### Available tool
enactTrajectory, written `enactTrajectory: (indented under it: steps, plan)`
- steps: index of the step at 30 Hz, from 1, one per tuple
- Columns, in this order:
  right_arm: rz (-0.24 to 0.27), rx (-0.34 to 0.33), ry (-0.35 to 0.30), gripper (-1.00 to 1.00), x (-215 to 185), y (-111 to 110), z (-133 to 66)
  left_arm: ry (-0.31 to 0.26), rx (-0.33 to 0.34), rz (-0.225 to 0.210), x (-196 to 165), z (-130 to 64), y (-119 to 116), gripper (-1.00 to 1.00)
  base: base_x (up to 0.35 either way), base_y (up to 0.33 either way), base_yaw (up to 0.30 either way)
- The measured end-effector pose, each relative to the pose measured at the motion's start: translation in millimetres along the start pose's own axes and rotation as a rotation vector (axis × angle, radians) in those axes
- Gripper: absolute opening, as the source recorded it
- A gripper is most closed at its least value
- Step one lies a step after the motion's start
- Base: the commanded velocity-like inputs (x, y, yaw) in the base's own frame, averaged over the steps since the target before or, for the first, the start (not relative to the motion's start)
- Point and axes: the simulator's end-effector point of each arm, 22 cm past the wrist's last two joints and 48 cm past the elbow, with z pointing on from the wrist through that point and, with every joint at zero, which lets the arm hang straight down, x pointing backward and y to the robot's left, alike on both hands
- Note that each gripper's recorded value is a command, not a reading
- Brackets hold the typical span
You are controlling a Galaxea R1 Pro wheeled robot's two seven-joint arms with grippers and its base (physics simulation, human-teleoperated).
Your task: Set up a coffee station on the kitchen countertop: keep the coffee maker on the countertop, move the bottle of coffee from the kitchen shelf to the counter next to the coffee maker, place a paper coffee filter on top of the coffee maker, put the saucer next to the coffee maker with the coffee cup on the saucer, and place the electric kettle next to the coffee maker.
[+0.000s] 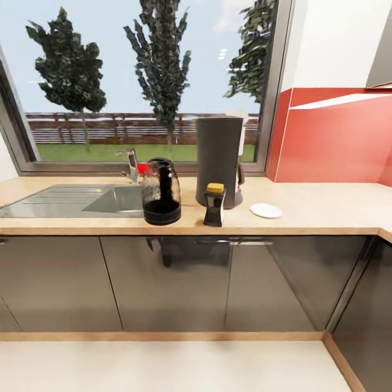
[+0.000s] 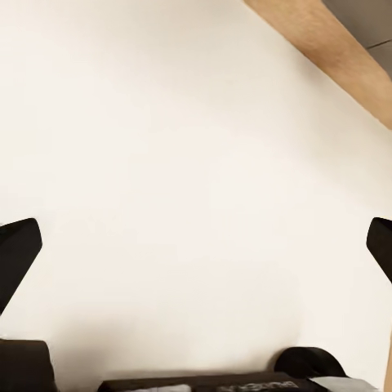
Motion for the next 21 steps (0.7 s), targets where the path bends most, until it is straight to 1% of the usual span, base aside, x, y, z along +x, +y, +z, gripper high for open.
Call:
enactTrajectory:
  steps: [2, 3, 6, 11, 17, 21]
  plan:
    - [0.043, 0.05, -0.031, 1.0, -3.9, -15.7, -5.7, 0.005, -0.005, -0.004, 4.6, -2.1, 3.5, 1.0, 0.0, 0.0, 0.267]
    - [0.083, 0.09, -0.058, 1.0, -6.5, -28.9, -11.5, 0.008, -0.01, -0.007, 7.8, -4.2, 6.7, 1.0, 0.0, 0.0, 0.267]
    - [0.142, 0.148, -0.099, 1.0, -8.7, -46.7, -20.1, 0.01, -0.014, -0.017, 12.4, -6.3, 9.7, 1.0, 0.0, 0.0, 0.268]
    - [0.154, 0.156, -0.106, 1.0, -8.4, -47.8, -20.5, 0.009, -0.014, -0.02, 13.0, -6.5, 10.0, 1.0, 0.0, 0.0, 0.268]
    - [0.154, 0.153, -0.105, 1.0, -7.9, -46.0, -19.4, 0.009, -0.015, -0.02, 13.0, -6.5, 10.2, 1.0, 0.009, 0.0, 0.26]
    - [0.154, 0.152, -0.105, 1.0, -7.8, -45.5, -19.4, 0.009, -0.015, -0.02, 13.0, -6.7, 10.1, 1.0, 0.204, 0.033, 0.103]
